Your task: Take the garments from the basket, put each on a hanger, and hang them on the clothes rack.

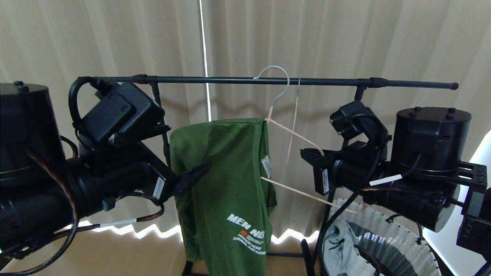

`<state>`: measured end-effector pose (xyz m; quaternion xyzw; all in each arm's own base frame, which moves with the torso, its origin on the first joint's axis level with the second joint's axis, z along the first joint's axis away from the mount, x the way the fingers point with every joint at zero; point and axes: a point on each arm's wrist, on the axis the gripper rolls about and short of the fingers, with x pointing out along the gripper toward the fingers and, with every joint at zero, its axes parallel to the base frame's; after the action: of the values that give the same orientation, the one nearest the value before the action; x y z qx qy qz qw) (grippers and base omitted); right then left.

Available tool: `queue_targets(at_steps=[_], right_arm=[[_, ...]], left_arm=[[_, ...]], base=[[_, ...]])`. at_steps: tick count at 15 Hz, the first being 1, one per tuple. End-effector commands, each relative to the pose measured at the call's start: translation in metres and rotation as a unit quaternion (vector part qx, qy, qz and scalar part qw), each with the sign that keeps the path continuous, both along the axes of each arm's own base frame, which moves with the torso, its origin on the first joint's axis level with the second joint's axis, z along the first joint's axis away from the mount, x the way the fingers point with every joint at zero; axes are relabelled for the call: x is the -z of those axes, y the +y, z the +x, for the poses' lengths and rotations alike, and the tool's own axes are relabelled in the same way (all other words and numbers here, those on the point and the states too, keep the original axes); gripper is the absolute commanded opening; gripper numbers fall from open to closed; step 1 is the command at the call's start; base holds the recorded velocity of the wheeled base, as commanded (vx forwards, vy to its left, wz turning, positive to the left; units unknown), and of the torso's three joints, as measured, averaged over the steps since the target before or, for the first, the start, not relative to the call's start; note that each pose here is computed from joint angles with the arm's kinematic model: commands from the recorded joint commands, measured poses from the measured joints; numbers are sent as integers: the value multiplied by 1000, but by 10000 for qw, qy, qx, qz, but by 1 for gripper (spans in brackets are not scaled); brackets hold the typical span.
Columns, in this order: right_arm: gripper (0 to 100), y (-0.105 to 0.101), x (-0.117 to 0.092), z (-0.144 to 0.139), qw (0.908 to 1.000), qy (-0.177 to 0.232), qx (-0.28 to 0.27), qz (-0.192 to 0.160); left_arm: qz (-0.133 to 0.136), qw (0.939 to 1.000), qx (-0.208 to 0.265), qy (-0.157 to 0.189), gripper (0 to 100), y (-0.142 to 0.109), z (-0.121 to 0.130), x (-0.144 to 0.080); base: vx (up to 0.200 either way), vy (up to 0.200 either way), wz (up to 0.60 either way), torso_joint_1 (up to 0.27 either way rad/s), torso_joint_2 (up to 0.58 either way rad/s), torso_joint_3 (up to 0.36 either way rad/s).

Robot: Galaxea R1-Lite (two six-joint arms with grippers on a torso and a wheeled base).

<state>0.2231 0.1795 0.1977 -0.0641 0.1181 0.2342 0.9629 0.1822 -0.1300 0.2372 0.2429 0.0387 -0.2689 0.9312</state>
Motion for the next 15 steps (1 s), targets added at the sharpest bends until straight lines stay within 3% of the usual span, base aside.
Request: queue_targets(at_steps=[1, 3, 5, 12, 15], right_arm=[[0, -3, -1, -1, 10000, -42, 9, -35], [0, -4, -2, -2, 9999, -85, -14, -72], [0, -3, -4, -2, 9998, -151, -53, -137], [0, 2, -4, -15, 9984, -255, -499, 11], [0, 3, 1, -20, 9981, -191, -590, -28]], left_arm=[[328, 9991, 199, -194, 100, 5, 2, 2], [711, 9957, 393, -452, 100, 2, 4, 0], [908, 9933, 447, -561, 100, -5, 14, -1], [1050, 9907, 441, -746, 100, -24, 45, 7], [1203, 9882, 335, -883, 100, -21, 53, 8]], base=[[0, 0, 0, 0, 0, 0], [0, 0, 0, 0, 0, 0], [0, 0, 0, 0, 0, 0], [0, 0, 0, 0, 0, 0], [0, 0, 0, 0, 0, 0]])
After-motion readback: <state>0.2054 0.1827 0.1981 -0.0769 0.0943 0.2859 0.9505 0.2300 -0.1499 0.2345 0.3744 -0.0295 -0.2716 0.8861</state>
